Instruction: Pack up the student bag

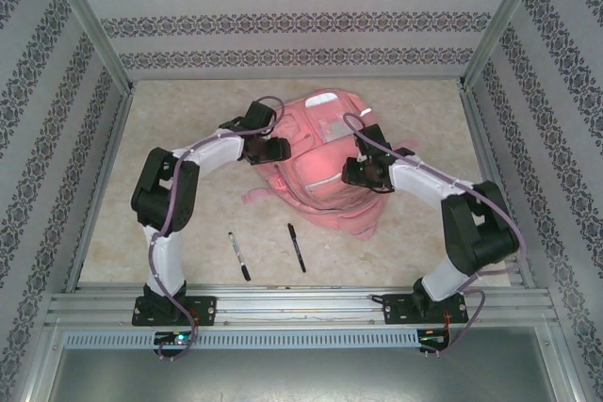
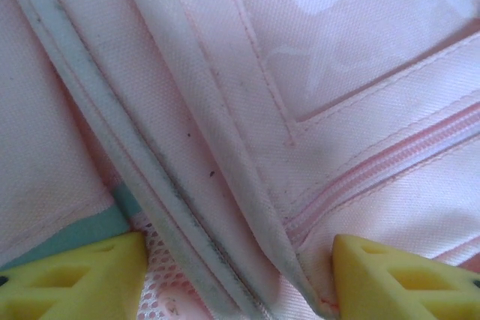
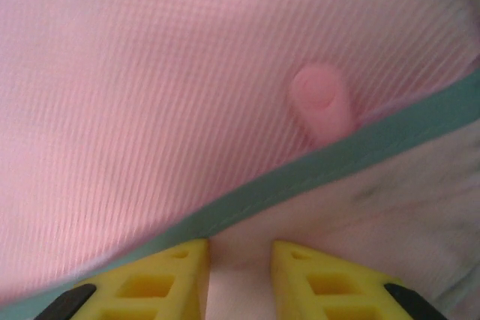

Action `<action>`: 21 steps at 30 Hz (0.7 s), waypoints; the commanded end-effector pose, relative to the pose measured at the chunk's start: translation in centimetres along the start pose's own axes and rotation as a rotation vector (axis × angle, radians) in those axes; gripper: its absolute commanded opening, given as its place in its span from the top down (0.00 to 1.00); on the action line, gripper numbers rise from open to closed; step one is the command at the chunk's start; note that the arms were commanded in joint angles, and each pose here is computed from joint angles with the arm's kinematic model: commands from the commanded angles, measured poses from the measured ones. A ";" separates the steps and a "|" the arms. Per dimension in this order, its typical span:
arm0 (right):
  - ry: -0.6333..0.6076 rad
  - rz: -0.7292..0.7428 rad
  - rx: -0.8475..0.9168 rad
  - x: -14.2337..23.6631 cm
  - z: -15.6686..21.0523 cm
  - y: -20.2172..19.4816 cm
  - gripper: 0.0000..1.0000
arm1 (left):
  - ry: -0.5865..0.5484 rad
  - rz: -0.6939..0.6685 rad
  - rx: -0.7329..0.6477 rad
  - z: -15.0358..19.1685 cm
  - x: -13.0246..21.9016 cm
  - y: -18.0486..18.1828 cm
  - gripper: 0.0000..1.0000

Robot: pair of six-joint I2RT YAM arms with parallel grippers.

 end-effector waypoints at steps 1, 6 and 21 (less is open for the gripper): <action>-0.101 -0.052 0.052 -1.0 -4.1 0.7 0.74 | 0.124 -0.038 0.073 4.1 1.0 1.7 0.38; -0.097 -0.135 0.115 -3.6 -6.6 2.6 0.75 | 0.162 -0.067 0.091 6.4 3.5 2.4 0.43; -0.176 -0.247 -0.006 1.7 -8.2 8.6 0.60 | 0.083 -0.189 0.295 6.3 3.4 4.2 0.98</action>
Point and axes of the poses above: each hand's point on the last joint's axis, 136 mm out from that joint toward the fingers, its own x axis back along the fingers, its own y axis along the line the jaws close on, z = x × y, the point moved 6 cm from there along x, back along the fingers, and after that the axes turned 3 degrees about -x, right-handed, at the moved point
